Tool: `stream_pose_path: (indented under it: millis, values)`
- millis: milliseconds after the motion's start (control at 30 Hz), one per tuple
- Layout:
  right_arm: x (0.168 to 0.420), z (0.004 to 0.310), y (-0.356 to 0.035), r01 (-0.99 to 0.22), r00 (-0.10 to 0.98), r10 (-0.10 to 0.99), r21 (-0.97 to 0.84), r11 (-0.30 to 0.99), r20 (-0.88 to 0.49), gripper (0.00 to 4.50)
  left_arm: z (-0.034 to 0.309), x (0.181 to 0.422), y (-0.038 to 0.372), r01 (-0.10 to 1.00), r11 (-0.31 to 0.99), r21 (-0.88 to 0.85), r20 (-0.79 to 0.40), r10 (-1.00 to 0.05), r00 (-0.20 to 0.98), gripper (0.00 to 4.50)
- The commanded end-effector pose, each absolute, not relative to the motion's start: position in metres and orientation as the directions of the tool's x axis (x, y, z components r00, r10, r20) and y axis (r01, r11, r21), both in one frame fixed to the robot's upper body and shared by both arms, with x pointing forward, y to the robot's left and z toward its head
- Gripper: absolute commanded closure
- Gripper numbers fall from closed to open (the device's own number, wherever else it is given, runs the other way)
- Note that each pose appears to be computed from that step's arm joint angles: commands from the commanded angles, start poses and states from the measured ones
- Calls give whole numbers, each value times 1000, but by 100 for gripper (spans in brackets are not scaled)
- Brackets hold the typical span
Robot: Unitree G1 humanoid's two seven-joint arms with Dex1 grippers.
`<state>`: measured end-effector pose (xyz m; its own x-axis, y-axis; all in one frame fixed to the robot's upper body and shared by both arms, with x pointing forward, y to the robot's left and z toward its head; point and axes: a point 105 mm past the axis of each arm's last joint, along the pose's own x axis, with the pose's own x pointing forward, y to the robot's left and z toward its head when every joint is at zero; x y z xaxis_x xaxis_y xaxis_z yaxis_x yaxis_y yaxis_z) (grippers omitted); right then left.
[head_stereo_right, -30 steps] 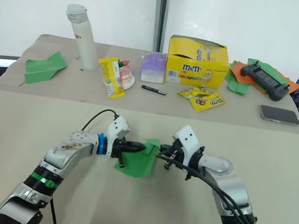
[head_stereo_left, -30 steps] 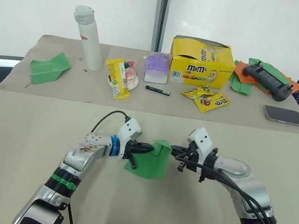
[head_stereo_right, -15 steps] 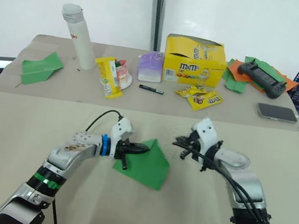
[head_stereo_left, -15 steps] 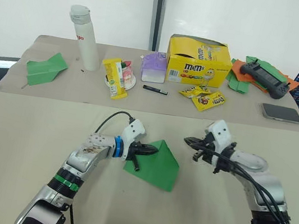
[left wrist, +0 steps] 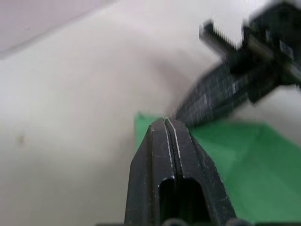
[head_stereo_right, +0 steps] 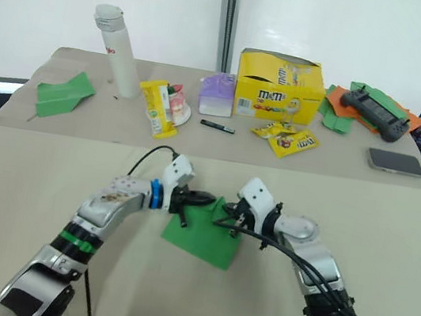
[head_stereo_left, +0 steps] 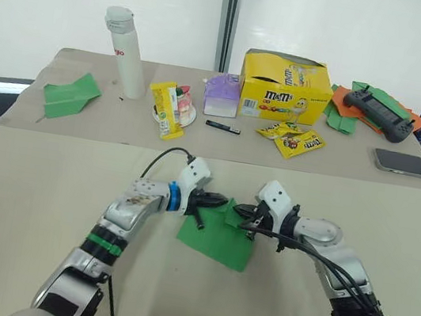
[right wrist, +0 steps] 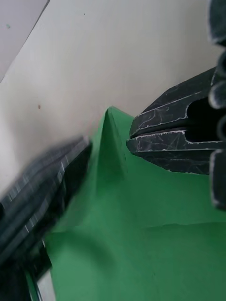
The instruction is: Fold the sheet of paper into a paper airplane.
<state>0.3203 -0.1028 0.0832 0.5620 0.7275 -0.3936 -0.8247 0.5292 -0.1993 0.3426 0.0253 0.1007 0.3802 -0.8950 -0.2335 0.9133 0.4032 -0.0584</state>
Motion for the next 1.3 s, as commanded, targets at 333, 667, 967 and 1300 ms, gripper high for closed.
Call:
stream_pose_path:
  millis: [333, 667, 967, 1300]
  values:
    - [307, 77, -111, -810, 580, 694, -211, 548, -427, 450, 88, 354, -2, 931, 365, 22, -275, -893, 357, 448]
    - [315, 90, -109, -777, 628, 685, -238, 583, -369, 450, 71, 348, -8, 943, 326, 64, -337, -882, 328, 448]
    - [324, 72, -114, -763, 635, 680, -161, 626, -367, 450, 65, 346, 0, 944, 320, 86, -361, -873, 329, 448]
    - [307, 57, -124, -801, 570, 713, -83, 593, -408, 450, 60, 339, -2, 944, 320, 77, -365, -872, 325, 448]
